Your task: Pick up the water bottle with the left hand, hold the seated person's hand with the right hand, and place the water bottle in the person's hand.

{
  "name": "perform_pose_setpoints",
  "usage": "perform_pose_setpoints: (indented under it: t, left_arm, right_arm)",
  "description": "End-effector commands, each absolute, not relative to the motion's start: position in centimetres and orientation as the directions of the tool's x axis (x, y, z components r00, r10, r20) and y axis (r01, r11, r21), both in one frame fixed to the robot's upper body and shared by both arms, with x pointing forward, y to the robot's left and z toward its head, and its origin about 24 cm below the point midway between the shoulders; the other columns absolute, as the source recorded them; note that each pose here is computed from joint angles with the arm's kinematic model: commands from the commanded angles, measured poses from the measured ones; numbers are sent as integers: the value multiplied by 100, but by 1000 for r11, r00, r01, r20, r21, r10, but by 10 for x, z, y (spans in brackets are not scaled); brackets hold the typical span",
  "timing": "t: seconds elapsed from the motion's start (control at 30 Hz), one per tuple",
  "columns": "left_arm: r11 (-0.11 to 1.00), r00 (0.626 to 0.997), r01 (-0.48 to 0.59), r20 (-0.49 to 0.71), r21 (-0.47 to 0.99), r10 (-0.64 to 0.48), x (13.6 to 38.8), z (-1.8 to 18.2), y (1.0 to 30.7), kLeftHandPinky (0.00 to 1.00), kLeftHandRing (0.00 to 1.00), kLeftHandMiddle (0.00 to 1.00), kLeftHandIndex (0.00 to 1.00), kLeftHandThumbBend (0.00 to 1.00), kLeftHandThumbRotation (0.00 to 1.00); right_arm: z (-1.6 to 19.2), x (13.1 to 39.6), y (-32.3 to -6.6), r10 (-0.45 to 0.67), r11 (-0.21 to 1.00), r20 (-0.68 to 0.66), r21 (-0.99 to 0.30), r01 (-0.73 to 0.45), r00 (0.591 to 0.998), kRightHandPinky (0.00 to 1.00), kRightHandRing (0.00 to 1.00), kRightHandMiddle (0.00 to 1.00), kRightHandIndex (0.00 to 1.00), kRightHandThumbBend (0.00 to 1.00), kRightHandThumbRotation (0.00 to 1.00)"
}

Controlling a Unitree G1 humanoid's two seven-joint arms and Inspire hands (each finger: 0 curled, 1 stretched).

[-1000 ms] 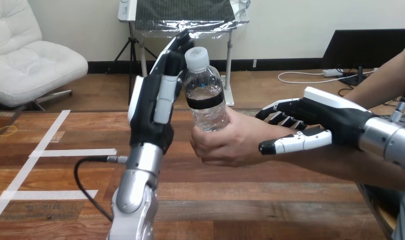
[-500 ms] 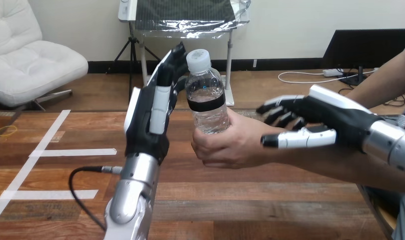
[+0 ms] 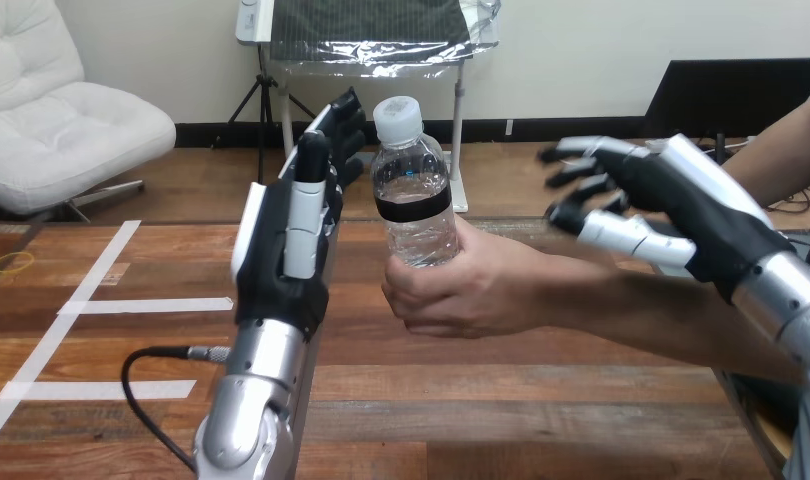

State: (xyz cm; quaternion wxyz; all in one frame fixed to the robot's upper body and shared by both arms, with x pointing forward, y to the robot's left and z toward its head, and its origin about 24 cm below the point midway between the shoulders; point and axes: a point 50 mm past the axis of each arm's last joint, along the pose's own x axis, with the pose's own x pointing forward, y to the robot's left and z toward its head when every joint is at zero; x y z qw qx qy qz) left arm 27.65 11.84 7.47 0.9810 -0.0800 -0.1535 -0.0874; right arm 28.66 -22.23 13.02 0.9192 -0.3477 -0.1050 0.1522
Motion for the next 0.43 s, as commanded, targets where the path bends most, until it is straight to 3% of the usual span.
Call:
perform_pose_setpoints:
  t: [0.0,0.4]
  left_arm:
    - [961,900,227,411,-160,-145,270,98,112,88,91,90,87,85,100]
    - [951,877,245,461,-188,-135,251,109,119,82,88,88,85,82,100]
  right_arm:
    - [151,281,-214,340,801,293,-588,-112,894,61,75,79,84,100,98]
    - [153,260,-202,287,914,468,-396,-92,836,62,76,78,83,98,100]
